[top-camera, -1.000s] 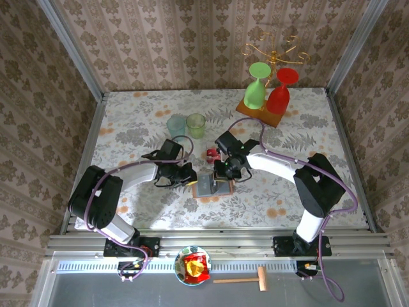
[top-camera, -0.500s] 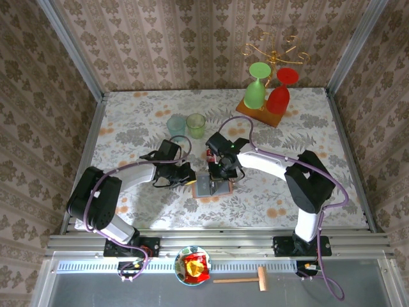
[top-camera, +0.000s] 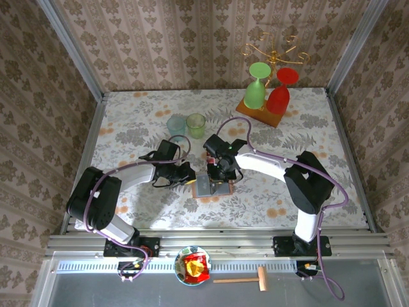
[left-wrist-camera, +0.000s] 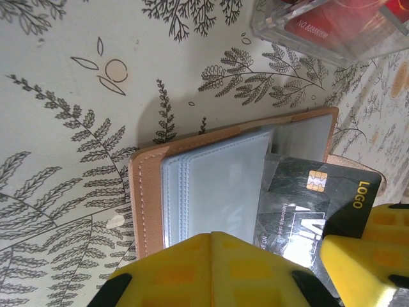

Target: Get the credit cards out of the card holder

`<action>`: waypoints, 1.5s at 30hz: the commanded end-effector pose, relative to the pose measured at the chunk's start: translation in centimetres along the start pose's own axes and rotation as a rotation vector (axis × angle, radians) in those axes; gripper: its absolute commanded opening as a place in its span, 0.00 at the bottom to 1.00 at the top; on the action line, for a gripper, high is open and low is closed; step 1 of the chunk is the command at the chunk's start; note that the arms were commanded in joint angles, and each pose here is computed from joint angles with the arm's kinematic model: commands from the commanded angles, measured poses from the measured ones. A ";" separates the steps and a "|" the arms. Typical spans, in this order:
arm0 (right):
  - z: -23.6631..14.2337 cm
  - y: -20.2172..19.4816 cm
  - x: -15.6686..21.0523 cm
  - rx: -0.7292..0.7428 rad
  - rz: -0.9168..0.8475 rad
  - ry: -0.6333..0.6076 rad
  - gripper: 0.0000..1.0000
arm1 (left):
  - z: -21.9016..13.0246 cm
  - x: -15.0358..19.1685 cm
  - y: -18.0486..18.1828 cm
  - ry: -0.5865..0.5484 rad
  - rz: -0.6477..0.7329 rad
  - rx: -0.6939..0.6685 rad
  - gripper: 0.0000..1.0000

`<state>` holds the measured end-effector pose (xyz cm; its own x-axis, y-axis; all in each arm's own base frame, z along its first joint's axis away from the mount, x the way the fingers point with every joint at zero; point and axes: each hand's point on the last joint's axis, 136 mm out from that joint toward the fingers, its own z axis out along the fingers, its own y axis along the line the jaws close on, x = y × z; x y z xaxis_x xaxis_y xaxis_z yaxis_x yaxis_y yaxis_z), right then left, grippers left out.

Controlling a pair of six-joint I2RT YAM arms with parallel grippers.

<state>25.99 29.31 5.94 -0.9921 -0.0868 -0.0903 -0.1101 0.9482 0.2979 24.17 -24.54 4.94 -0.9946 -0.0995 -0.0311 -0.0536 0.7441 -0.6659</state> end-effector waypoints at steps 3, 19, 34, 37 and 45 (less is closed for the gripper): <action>-0.9 0.3 0.7 0.000 0.030 -0.005 0.14 | -0.3 0.3 0.0 0.011 0.016 0.013 0.08; -3.5 0.2 -0.5 0.028 -0.093 -0.061 0.03 | -1.2 -0.5 -1.1 -0.026 0.048 0.042 0.08; -5.5 -0.1 0.7 0.024 -1.087 0.111 0.00 | -3.2 -1.5 -0.9 -0.087 0.053 0.031 0.09; -6.0 -1.1 -0.3 0.072 -1.215 0.136 0.00 | -3.6 -1.4 -0.8 -0.087 0.051 0.020 0.09; -8.4 -2.8 -4.4 0.086 -1.236 0.191 0.00 | -5.0 -1.7 -0.2 -0.126 0.042 0.013 0.09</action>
<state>30.43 26.31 13.14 -0.2996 -0.9336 -0.1965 -0.9535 0.2999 0.0288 25.23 -22.12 8.38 -0.9817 -0.1454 -0.1233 -0.0224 0.7304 -0.6826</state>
